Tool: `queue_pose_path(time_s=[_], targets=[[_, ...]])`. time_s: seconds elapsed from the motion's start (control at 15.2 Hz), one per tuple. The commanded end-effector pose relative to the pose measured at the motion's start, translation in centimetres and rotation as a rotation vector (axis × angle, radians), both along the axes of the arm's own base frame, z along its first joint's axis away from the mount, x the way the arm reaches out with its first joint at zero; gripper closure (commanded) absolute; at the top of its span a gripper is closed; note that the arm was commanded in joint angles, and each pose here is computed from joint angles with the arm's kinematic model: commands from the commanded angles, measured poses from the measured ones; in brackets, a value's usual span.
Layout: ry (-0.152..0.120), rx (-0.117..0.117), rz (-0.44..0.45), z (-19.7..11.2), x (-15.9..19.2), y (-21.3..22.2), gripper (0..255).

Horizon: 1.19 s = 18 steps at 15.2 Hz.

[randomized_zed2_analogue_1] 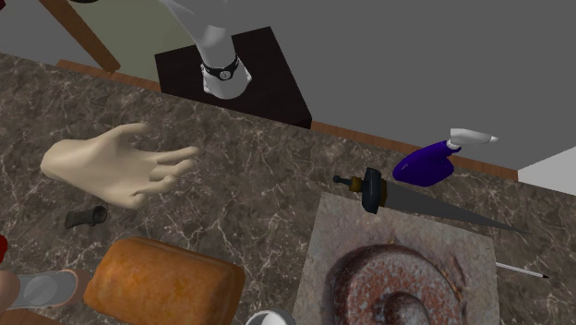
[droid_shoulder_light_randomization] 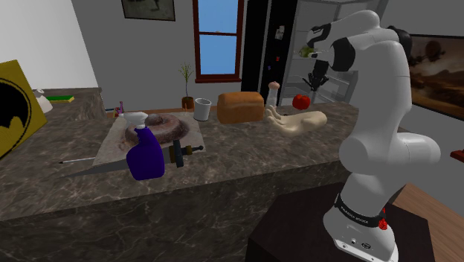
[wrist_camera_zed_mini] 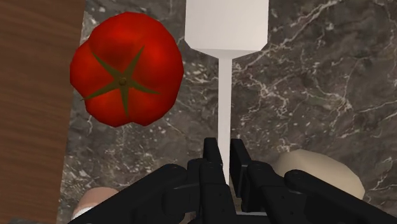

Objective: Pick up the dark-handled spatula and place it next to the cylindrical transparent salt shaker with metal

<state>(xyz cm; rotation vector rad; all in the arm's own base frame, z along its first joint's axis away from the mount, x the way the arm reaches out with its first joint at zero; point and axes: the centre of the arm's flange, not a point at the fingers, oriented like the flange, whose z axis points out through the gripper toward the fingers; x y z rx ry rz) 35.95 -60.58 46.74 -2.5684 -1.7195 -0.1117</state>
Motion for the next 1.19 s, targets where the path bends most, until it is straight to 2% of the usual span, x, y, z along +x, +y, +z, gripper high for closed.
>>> queue_pose_path(time_s=[0.0,1.12], targets=[[0.000,0.000,0.000,-1.1,0.0,0.0,255],[0.000,0.000,0.000,-10.1,0.0,0.0,255]])
